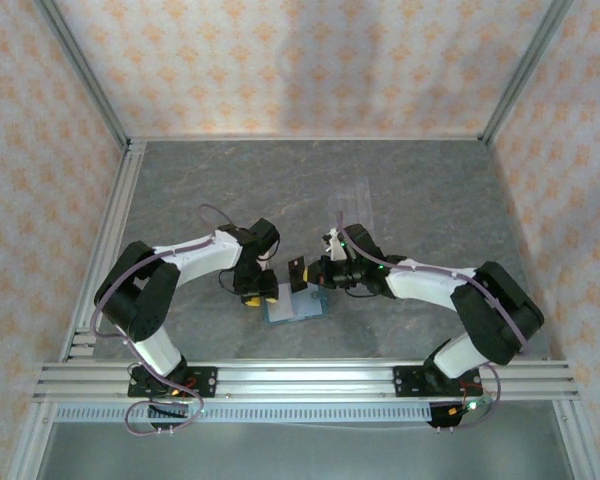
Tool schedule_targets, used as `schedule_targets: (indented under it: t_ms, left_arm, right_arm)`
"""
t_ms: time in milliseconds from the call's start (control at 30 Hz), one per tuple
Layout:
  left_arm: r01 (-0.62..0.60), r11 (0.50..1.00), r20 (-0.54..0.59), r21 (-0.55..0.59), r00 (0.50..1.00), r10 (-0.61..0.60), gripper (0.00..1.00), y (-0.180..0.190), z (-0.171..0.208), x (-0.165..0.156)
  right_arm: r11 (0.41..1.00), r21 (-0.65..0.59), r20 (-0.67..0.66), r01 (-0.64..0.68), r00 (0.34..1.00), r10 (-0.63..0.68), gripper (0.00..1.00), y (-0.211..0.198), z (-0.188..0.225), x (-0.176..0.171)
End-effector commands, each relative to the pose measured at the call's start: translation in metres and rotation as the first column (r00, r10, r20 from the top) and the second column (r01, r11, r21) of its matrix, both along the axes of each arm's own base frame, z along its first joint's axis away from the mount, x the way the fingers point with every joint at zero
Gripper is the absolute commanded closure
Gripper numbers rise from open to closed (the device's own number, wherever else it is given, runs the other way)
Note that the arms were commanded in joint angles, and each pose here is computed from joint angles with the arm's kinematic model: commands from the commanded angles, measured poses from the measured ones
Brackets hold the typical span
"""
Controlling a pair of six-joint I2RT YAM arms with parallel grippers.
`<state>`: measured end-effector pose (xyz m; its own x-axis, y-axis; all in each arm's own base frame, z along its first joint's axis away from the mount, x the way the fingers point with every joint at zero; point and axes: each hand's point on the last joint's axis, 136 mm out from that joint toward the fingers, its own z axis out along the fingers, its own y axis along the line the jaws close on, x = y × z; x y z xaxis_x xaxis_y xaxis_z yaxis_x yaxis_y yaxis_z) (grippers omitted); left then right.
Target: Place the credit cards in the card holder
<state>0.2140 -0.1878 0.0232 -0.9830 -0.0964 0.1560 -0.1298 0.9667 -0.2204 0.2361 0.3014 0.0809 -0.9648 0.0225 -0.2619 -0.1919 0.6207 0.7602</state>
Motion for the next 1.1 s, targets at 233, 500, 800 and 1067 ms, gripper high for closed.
schedule_targets:
  t_ms: [233,500,800,1067]
  left_arm:
    - [-0.008,0.998,-0.011,0.059,1.000,0.009,0.63,0.012,-0.009,-0.007]
    - [-0.005,0.998,-0.018,0.062,1.000,0.006,0.63,0.013,-0.012,-0.009]
    - [-0.001,0.998,-0.018,0.060,1.000,0.002,0.63,0.013,-0.012,-0.009]
    - [-0.002,0.998,-0.020,0.060,1.000,0.003,0.64,0.014,-0.014,-0.011]
  right_arm:
    - [0.999,0.025,-0.013,-0.024,1.000,0.025,1.00,0.011,-0.017,-0.011]
    - [0.998,0.057,-0.036,-0.016,0.999,0.018,1.00,0.016,-0.017,-0.010]
    - [0.997,0.077,-0.077,-0.012,0.997,0.018,1.00,0.019,-0.018,-0.013]
    - [0.998,0.066,-0.105,-0.011,0.994,0.018,1.00,0.016,-0.021,-0.017]
